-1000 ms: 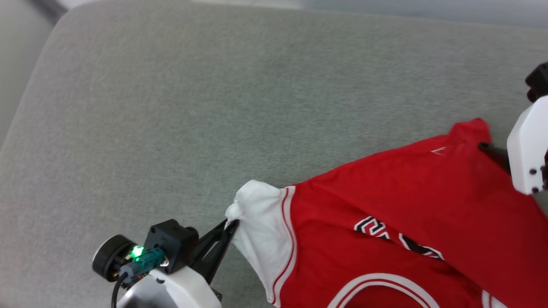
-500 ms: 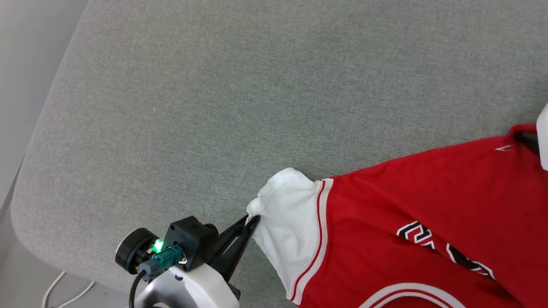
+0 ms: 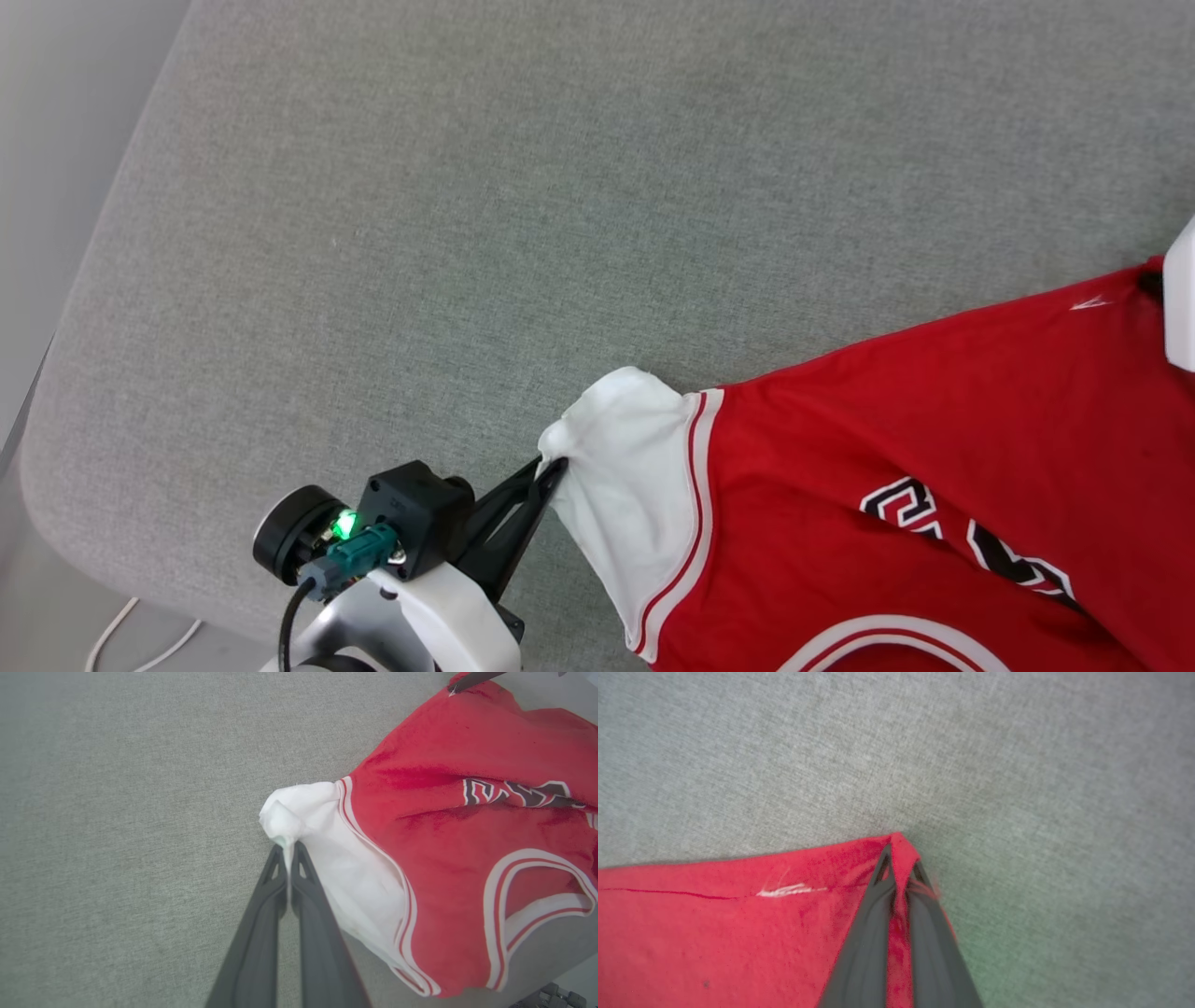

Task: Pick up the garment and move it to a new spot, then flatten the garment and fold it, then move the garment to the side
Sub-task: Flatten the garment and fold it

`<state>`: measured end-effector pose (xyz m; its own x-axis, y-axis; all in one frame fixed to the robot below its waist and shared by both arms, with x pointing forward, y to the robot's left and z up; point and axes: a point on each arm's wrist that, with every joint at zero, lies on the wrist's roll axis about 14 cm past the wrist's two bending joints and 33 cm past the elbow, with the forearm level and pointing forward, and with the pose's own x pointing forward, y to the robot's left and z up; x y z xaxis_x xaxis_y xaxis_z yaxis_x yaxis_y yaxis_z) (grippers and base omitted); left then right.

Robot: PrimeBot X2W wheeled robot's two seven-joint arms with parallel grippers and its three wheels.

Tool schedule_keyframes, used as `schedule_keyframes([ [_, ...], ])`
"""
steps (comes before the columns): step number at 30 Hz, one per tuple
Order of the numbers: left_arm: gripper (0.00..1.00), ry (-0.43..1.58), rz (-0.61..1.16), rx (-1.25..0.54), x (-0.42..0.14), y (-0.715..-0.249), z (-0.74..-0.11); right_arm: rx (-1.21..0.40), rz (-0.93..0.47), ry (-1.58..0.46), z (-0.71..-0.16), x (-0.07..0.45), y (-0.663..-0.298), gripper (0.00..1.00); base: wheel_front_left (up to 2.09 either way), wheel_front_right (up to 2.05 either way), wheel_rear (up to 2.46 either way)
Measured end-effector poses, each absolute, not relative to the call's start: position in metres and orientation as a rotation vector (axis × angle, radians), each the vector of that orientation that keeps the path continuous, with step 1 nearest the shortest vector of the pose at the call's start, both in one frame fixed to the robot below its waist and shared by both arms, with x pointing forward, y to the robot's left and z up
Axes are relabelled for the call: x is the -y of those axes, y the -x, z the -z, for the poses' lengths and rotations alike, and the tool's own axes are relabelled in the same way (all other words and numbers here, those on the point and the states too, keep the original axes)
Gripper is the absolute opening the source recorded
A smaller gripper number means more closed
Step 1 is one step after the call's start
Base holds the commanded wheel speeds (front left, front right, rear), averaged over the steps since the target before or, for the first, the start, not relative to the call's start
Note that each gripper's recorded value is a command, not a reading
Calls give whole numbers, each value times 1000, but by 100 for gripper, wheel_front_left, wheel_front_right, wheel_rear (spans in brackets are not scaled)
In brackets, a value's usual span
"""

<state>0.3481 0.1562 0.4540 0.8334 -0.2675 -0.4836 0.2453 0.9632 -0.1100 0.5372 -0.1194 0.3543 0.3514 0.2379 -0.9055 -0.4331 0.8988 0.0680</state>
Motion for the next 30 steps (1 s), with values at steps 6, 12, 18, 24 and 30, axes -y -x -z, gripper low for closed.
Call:
schedule_keyframes([
  [6, 0, 46, 270, -424, -158, -353, -477, -1021, -441, 174, -387, 119, -538, 0, 0, 0, 0],
  [12, 0, 18, 267, -305, -163, -356, -509, -825, -428, 87, -450, 125, -543, 0, 0, 0, 0],
  [18, 0, -11, 265, -145, -166, -361, -553, -617, -422, 82, -522, 134, -535, 0, 0, 0, 0],
  [24, 0, -36, 258, 61, -168, -370, -612, -412, -420, 79, -592, 143, -515, 0, 0, 0, 0],
  [30, 0, -70, 222, 271, -174, -377, -675, -242, -400, 88, -648, 156, -490, 0, 0, 0, 0],
])
